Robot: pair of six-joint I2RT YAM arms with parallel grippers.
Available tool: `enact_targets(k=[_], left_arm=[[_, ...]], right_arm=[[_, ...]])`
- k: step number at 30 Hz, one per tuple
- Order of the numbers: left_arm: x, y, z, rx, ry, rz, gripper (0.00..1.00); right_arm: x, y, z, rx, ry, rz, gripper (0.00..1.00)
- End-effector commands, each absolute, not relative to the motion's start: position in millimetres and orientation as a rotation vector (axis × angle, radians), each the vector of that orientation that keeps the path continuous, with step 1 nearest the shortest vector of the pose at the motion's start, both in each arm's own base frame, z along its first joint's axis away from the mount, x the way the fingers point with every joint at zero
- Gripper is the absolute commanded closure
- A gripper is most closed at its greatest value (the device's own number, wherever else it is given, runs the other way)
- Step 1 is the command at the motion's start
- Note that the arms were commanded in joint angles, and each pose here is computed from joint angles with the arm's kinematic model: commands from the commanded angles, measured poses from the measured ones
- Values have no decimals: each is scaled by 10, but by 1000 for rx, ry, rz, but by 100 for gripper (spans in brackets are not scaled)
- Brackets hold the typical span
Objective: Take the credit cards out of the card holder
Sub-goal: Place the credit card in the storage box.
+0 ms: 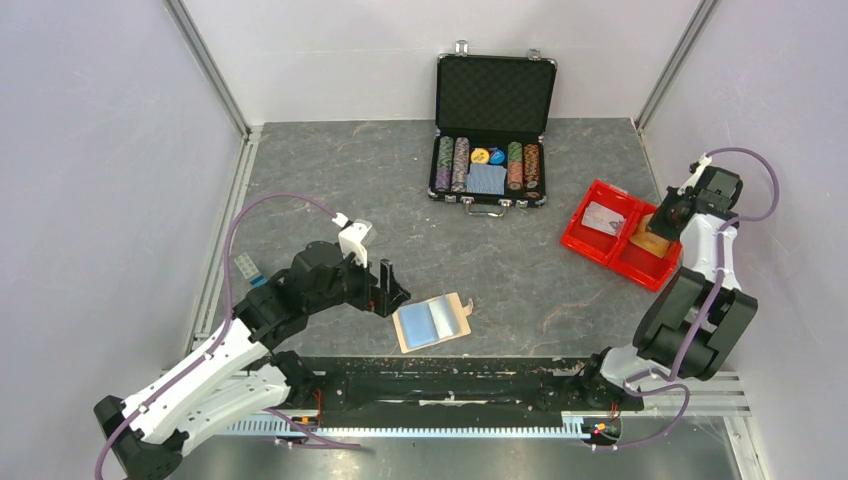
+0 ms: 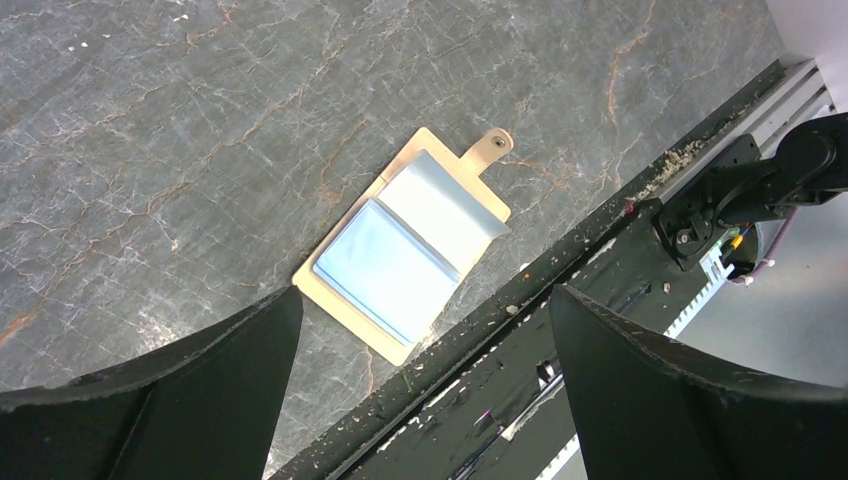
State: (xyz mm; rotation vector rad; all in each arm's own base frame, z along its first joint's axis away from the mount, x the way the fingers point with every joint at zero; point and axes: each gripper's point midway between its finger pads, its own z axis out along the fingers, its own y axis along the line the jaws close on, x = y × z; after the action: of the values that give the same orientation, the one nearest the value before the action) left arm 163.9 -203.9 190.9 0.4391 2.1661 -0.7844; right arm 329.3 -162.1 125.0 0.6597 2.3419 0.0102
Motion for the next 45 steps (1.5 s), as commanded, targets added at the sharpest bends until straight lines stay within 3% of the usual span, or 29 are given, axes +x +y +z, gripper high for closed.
enact_targets(k=[1,11,15,31,35,45], left_arm=[[1670,-2083,1958,500,2130,-780,0],[1688,-2096,1914,497,2151,-770,0],[1684,-2078,1916,488,2148,-767,0],[1678,-2122,1838,506,2185,-773,0],[1674,-2125,1836,508,2185,-775,0],[1673,-2125,1830,508,2187,-775,0]], right_arm=[[3477,-1726,1360,631,2300,8,100],[3611,-1750,1146,626,2333,43,98],[3663,-1765,1059,638,2354,43,91],[3693,-1996,1141,655,2392,-256,79],[3673,-2031,1124,655,2402,-290,85],[3613,-2152,1172,675,2403,-406,86]])
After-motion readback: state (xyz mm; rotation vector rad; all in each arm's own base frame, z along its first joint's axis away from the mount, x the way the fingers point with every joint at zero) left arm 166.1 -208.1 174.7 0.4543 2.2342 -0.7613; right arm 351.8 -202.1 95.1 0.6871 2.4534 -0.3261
